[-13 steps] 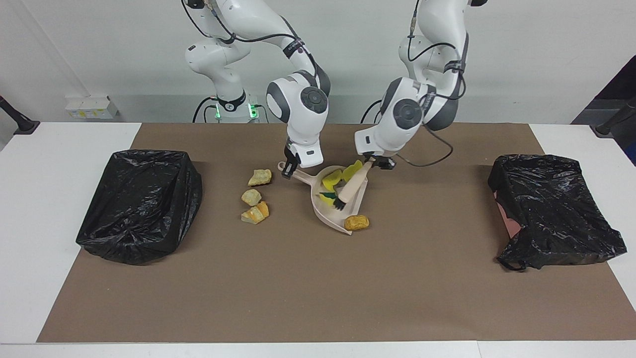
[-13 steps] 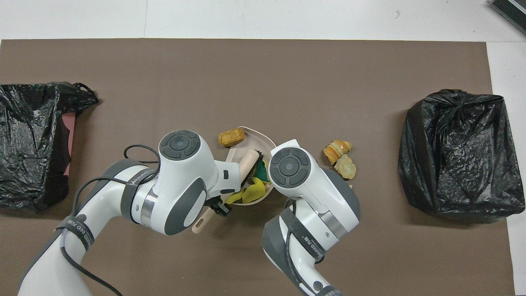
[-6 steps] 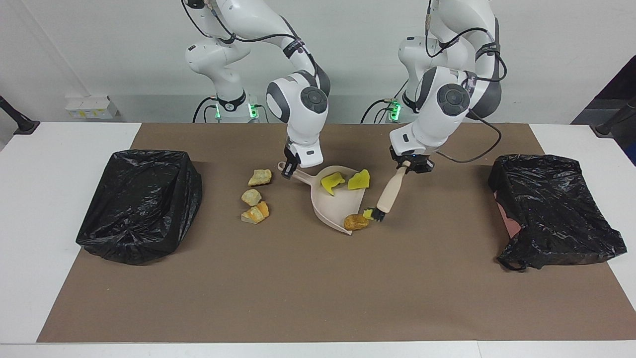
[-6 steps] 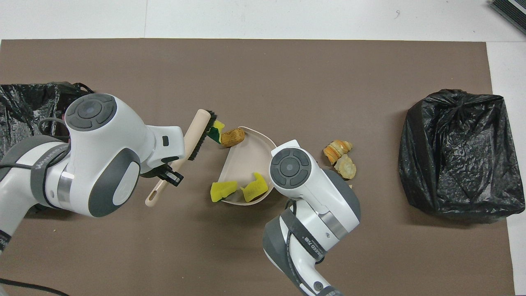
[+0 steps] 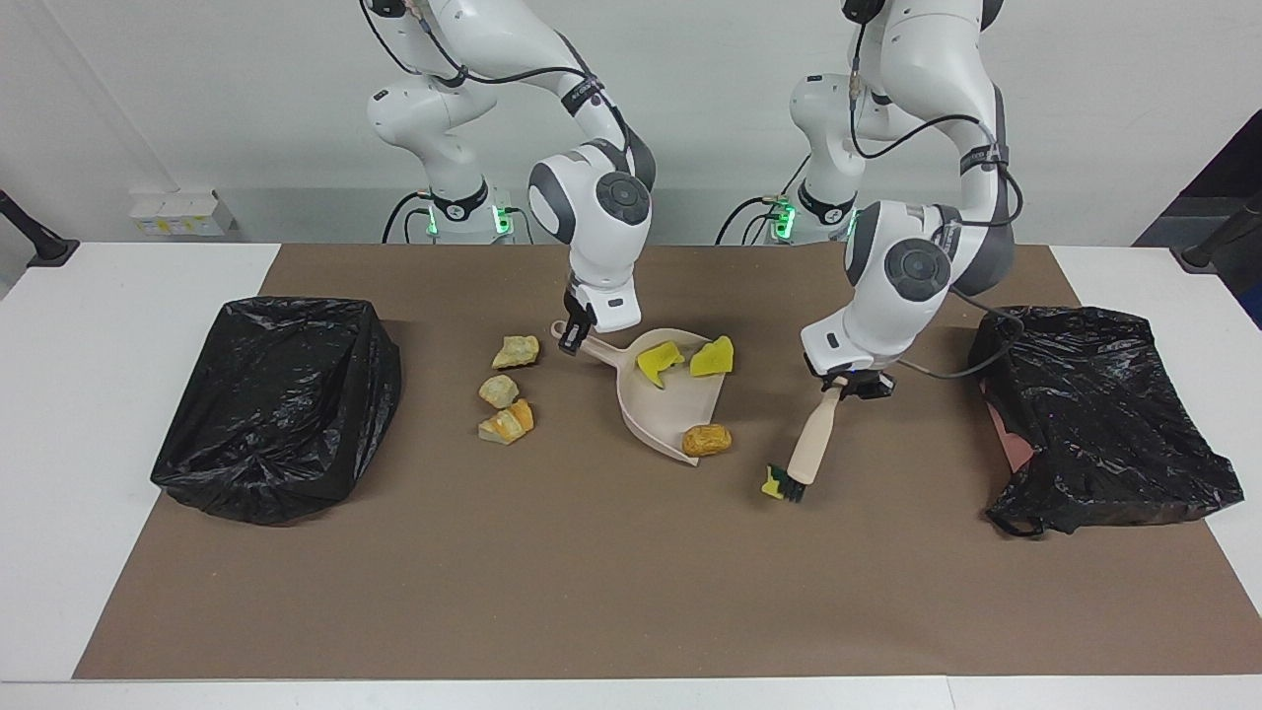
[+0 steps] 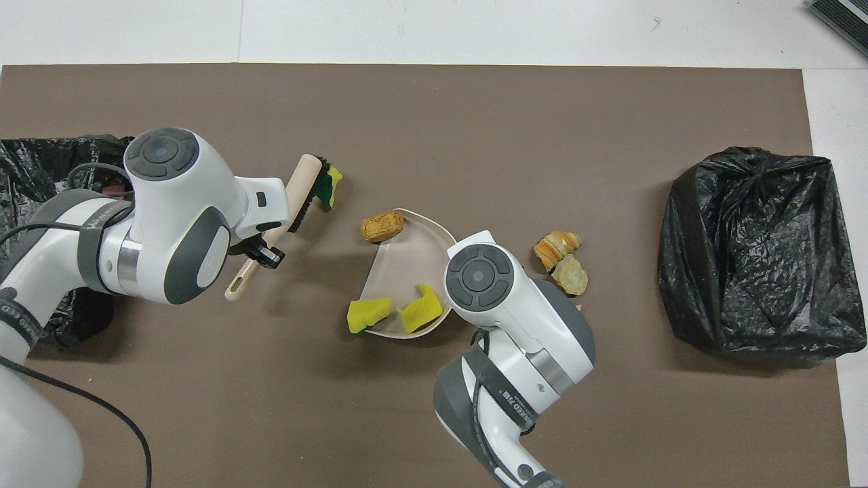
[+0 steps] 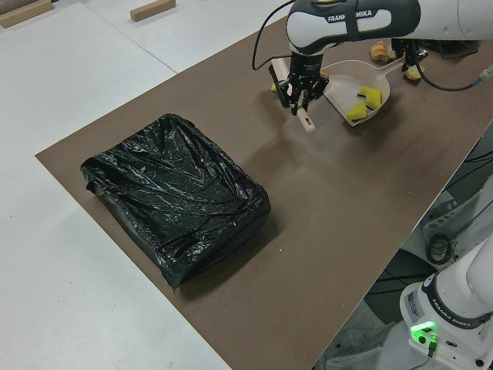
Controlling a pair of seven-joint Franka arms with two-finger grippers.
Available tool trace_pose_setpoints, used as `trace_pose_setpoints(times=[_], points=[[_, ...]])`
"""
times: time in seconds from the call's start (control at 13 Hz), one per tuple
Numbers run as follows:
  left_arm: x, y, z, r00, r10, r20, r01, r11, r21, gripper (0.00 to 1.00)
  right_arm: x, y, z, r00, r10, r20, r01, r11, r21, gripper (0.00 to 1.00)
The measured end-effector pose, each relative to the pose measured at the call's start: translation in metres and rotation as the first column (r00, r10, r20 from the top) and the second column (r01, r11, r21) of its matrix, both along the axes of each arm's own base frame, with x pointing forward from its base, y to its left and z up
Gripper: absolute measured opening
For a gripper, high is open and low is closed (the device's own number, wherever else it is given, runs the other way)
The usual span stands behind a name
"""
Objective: Sweep and dump trash in bin
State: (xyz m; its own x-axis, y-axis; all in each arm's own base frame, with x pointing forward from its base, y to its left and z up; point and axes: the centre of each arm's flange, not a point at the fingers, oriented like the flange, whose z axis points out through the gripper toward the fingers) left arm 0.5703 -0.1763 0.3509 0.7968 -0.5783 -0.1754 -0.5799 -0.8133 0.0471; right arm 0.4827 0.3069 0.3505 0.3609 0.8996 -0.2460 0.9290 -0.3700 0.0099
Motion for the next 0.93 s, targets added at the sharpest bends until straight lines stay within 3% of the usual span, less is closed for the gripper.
trace_pose_setpoints(times=[0.23,0.46,0.69,0.93], points=[[-0.020,-0.044,-0.011,0.996,-0.081,-0.027,0.082,0.997,0.002,0.26,-0.002,-0.002,-0.004,1.000,0.000,0.006,0.000,1.000,0.006,0.32],[-0.055,-0.095,-0.015,0.985,-0.161,-0.056,0.161,0.987,-0.013,0.26,-0.002,-0.002,-0.004,1.000,-0.001,0.008,0.001,1.000,0.008,0.32],[-0.091,-0.122,-0.007,0.972,-0.173,-0.160,0.165,0.984,-0.061,0.26,-0.003,-0.003,-0.003,1.000,-0.001,0.008,0.001,1.000,0.008,0.32],[-0.111,-0.133,0.020,0.965,-0.152,-0.212,0.127,0.984,-0.129,0.26,-0.003,-0.003,-0.003,1.000,-0.002,0.008,0.002,1.000,0.008,0.32]])
